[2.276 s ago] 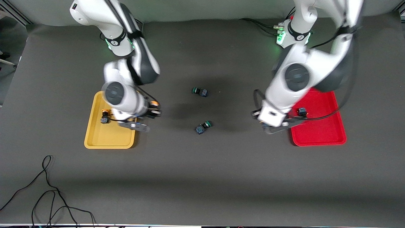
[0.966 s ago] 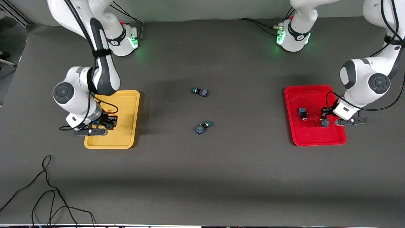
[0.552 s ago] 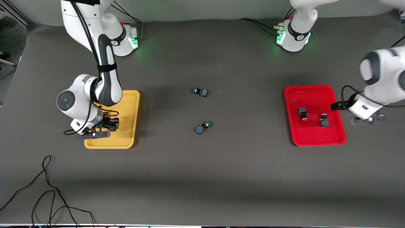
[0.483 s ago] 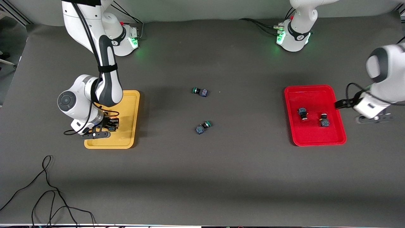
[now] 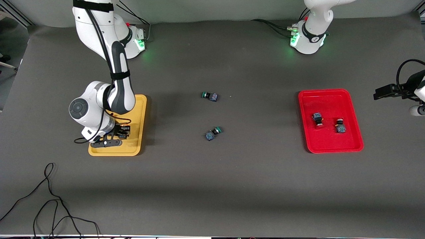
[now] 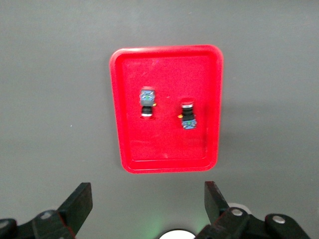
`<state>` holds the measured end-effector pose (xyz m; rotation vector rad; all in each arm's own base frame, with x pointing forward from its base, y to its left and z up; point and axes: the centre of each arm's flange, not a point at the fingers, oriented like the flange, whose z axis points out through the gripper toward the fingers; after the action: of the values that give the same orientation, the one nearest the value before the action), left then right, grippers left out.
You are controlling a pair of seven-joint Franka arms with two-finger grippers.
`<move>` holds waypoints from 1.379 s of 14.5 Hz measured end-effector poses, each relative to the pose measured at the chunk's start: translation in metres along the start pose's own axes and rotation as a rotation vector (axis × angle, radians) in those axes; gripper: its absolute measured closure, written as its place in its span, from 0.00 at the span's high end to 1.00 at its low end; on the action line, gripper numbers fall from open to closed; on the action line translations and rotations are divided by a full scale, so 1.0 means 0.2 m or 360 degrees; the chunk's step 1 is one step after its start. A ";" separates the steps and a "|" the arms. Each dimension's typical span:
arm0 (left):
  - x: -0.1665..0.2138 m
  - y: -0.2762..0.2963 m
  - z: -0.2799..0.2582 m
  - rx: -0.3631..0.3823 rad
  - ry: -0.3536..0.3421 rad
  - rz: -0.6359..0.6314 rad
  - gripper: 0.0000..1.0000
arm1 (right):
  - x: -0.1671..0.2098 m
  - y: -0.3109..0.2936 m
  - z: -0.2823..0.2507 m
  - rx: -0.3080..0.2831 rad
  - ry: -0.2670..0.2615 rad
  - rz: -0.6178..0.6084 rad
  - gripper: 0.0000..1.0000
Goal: Place red and yellow buttons in trays
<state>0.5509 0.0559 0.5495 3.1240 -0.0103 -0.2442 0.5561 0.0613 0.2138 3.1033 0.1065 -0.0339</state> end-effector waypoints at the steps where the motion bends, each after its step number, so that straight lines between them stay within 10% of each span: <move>1: 0.00 0.06 -0.04 0.0001 0.0012 0.0023 1.00 | 0.01 0.00 0.02 0.0003 0.0002 -0.0001 0.56; 6: -0.02 0.37 -0.12 0.0027 -0.0010 0.0063 1.00 | 0.08 0.09 0.02 0.0053 0.0021 0.0054 1.00; 13: -0.02 0.37 -0.17 0.0028 0.0014 0.0048 1.00 | 0.21 0.35 -0.54 0.0248 0.0065 0.0000 1.00; 20: -0.02 0.38 -0.17 0.0028 0.0014 0.0055 1.00 | 0.14 0.24 -1.08 0.0222 0.0111 0.0006 1.00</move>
<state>0.5522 -0.0205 0.5833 3.1394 -0.0670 -0.2308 0.5918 0.0226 0.4298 3.2449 0.1046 0.0699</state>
